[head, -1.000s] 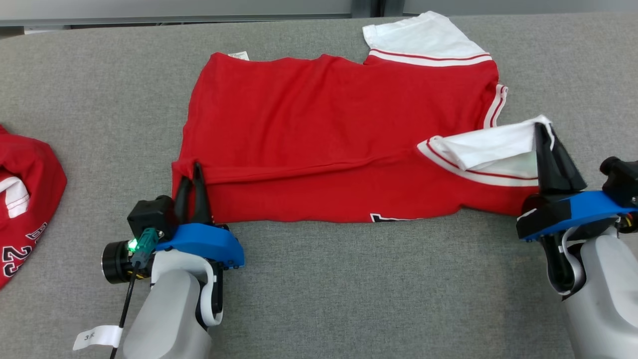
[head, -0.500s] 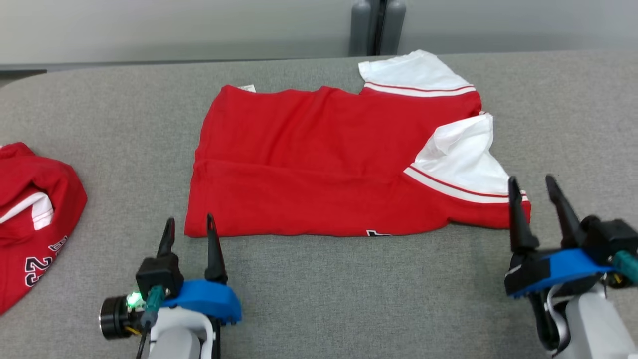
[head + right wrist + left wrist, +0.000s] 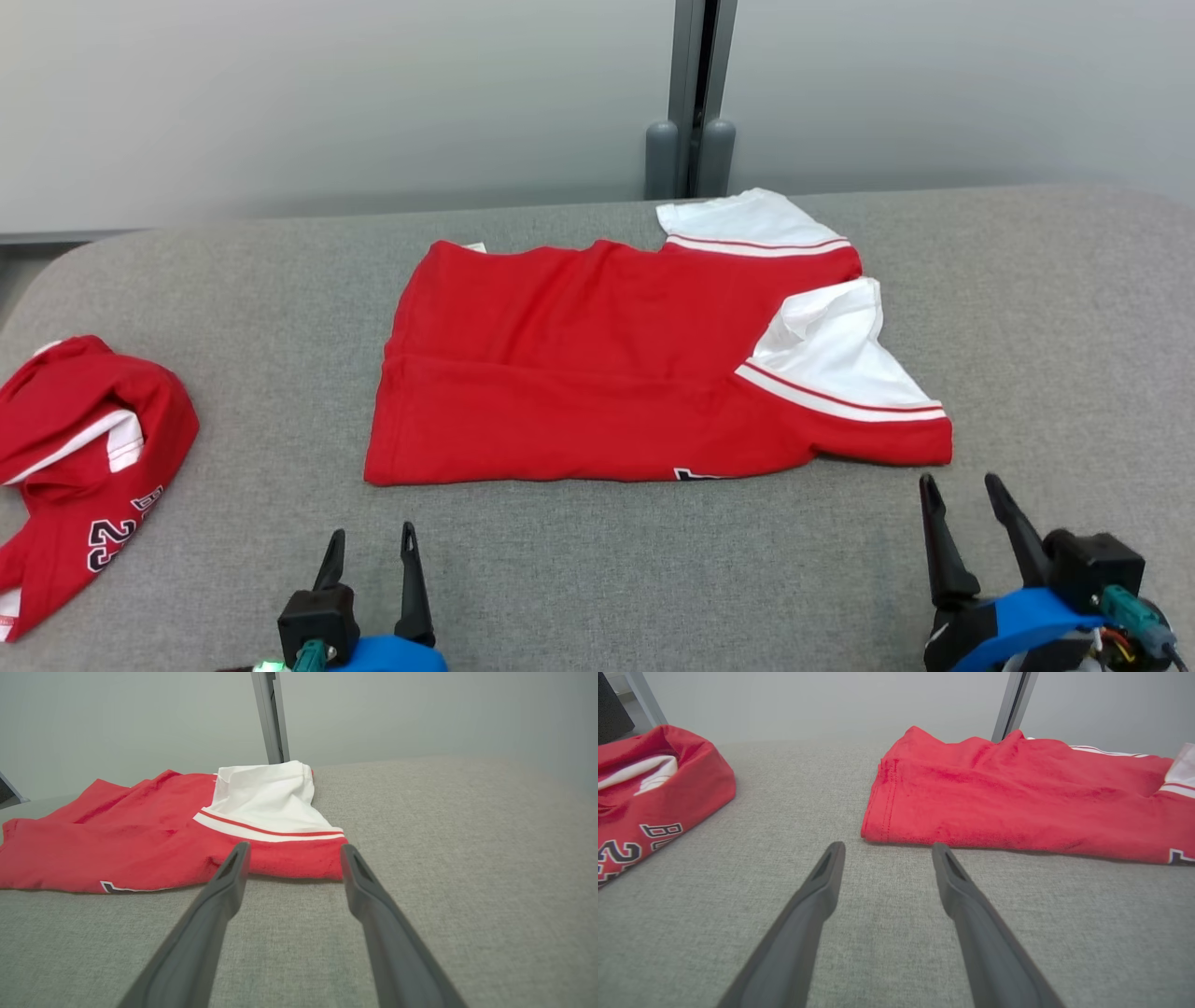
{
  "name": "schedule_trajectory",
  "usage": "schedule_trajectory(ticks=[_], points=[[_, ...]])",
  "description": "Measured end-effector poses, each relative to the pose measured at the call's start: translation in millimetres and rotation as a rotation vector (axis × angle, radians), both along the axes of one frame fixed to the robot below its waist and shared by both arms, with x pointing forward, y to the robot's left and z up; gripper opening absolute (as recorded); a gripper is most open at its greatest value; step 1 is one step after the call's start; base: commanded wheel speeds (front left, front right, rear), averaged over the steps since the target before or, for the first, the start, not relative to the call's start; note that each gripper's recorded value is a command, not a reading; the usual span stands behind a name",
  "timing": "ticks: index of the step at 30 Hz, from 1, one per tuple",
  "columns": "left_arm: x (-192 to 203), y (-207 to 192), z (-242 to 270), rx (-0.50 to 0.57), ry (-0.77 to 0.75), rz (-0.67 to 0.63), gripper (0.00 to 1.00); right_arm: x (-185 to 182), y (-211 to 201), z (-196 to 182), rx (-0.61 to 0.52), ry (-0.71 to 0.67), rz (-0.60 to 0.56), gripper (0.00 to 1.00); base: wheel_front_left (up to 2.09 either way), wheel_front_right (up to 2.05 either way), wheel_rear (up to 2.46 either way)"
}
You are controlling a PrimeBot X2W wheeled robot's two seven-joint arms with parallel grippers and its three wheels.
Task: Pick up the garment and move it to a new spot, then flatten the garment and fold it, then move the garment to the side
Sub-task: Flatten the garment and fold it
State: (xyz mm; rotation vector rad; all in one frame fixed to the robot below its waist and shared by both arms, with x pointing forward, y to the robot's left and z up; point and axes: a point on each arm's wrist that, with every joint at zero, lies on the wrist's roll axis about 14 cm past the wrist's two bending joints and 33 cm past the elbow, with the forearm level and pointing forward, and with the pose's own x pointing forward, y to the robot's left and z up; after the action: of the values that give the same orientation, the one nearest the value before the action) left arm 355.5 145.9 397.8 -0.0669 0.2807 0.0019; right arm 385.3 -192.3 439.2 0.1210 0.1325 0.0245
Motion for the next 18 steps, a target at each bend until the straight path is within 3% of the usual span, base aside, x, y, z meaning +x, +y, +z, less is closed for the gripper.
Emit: schedule_trajectory(ticks=[7, 18], points=[[-12.0, -1.0, 1.9, -0.005, -0.005, -0.007, 1.00, -17.7, -0.1, -4.4, 0.009, 0.016, -0.010, 1.00, 0.00, 0.00, 0.00], [7.7, -0.2, -0.8, -0.020, 0.001, 0.000, 1.00, -6.8, -2.2, -10.0, 0.008, 0.030, -0.016, 1.00, 0.00, 0.00, 0.00]])
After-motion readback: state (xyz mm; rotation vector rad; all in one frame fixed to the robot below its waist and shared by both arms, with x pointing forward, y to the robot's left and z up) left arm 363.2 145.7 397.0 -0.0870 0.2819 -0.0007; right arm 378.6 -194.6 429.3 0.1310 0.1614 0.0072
